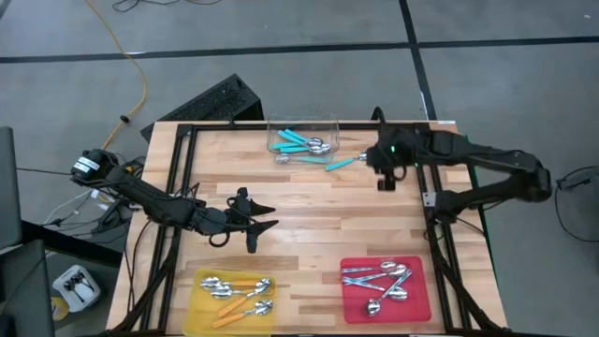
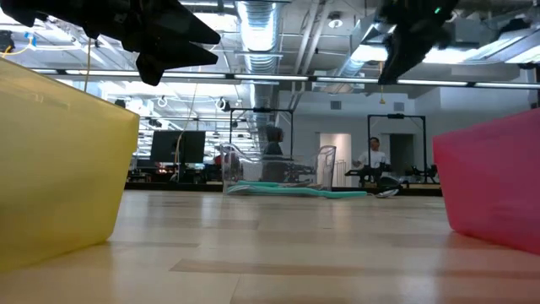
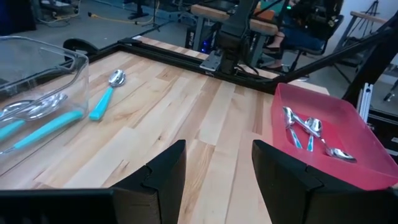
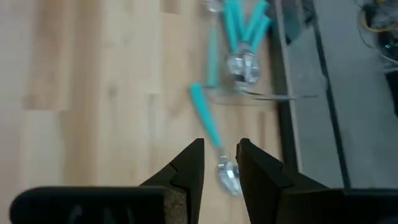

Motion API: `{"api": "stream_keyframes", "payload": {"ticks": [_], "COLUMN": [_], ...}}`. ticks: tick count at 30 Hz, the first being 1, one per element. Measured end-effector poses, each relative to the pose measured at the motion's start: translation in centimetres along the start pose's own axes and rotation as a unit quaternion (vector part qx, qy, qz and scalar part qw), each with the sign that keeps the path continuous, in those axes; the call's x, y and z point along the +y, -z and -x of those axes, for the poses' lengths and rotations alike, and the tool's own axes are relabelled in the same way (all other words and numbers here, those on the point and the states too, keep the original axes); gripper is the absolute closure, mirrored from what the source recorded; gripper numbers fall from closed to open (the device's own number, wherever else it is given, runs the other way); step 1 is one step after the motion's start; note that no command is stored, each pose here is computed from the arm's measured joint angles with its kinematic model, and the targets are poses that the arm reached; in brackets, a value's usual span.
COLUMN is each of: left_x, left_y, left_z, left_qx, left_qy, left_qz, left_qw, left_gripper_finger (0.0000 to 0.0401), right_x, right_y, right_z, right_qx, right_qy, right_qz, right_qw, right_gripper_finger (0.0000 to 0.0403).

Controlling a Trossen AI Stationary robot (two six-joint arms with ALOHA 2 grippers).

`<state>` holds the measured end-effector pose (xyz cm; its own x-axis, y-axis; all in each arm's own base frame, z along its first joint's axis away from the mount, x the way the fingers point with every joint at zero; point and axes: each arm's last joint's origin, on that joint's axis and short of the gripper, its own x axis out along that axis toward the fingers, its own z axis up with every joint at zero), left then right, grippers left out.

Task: Sort silverware by color (type)
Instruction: Put the blue spoon into the transparent bin

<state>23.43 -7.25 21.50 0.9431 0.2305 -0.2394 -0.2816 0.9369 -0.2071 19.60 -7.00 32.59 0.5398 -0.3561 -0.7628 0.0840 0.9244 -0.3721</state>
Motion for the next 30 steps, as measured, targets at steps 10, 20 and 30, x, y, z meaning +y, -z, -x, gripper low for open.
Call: {"api": "stream_keyframes", "payload": {"ticks": [10,20,30], "left_x": [0.1,0.1,0.2], "left_y": [0.0,0.0,-0.1], "left_z": [0.0,0.0,0.0], "left_qx": [-0.006,-0.007,-0.014], "left_qy": [-0.015,-0.019,-0.037], "left_qz": [-0.005,-0.022,-0.026], "left_qw": [1.000,1.000,0.999], "left_gripper_finger": [0.0234,0.0234,0.0234], "right_x": [-5.1,-5.0,-4.0], "right_y": [2.1,3.7,2.2], "right_z": [-7.4,-14.8,-19.4], "right_qx": [0.080,0.176,0.224], "right_qy": [-0.047,-0.110,-0.108], "right_qz": [-0.022,-0.018,-0.003], "right_qw": [0.995,0.978,0.969], "right_gripper_finger": [0.0262,0.0155,0.0147]}}
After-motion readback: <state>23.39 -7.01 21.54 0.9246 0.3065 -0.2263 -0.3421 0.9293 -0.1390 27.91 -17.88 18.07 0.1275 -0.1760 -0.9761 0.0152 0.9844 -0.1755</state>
